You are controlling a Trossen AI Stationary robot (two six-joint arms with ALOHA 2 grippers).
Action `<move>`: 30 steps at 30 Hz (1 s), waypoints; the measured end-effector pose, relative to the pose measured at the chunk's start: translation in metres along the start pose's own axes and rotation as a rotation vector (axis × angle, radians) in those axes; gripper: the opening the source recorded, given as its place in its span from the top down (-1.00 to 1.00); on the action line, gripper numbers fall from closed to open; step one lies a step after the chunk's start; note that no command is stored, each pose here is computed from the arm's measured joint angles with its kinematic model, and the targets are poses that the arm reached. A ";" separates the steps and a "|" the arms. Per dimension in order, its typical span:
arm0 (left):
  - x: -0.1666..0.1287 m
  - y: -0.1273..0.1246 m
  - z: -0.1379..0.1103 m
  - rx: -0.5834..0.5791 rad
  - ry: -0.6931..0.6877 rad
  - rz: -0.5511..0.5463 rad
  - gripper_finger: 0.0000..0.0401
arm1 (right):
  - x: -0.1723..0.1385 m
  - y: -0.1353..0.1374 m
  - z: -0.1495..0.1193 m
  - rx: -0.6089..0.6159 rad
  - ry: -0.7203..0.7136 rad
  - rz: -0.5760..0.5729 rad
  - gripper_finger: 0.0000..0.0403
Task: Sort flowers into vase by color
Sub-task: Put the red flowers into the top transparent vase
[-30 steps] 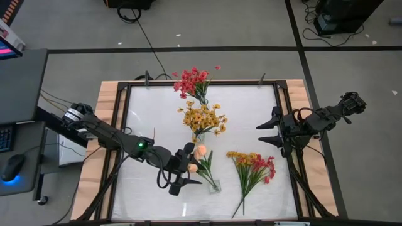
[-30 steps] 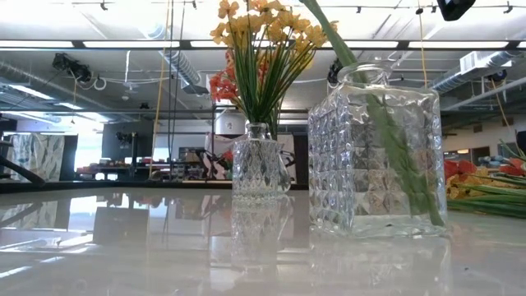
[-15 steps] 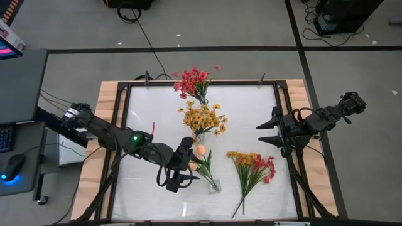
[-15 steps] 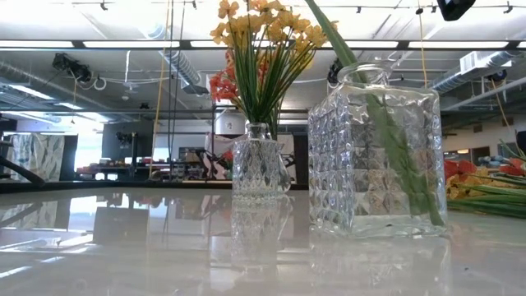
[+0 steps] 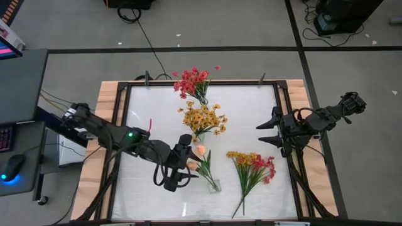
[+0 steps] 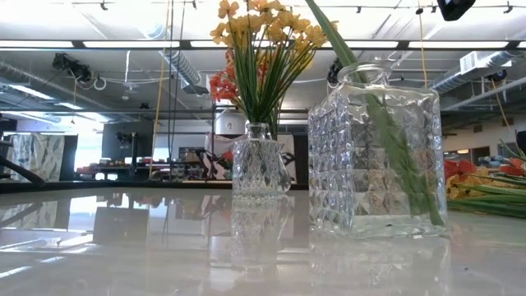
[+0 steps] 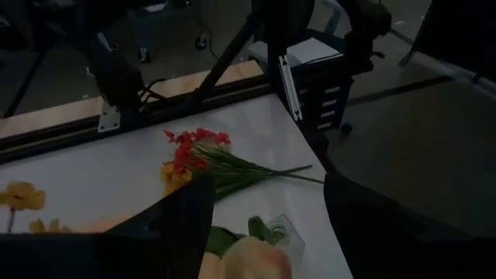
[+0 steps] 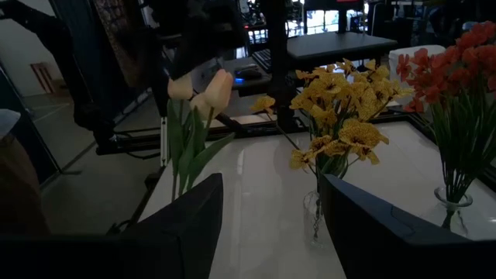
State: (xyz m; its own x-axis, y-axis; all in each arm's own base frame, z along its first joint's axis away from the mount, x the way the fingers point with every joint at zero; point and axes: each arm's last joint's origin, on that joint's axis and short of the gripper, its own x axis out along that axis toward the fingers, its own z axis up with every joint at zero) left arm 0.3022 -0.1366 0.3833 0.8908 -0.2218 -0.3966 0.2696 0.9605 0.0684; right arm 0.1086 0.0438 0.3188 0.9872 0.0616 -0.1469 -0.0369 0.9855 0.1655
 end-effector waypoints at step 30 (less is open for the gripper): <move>-0.174 0.043 0.064 0.025 -0.068 0.103 -0.24 | 0.000 0.000 0.000 0.000 0.000 0.000 -0.12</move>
State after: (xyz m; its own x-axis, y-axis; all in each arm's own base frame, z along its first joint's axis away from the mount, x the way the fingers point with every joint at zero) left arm 0.1822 -0.0678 0.5135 0.9368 -0.1338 -0.3234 0.1837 0.9745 0.1287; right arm 0.1086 0.0438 0.3189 0.9873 0.0616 -0.1468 -0.0369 0.9855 0.1654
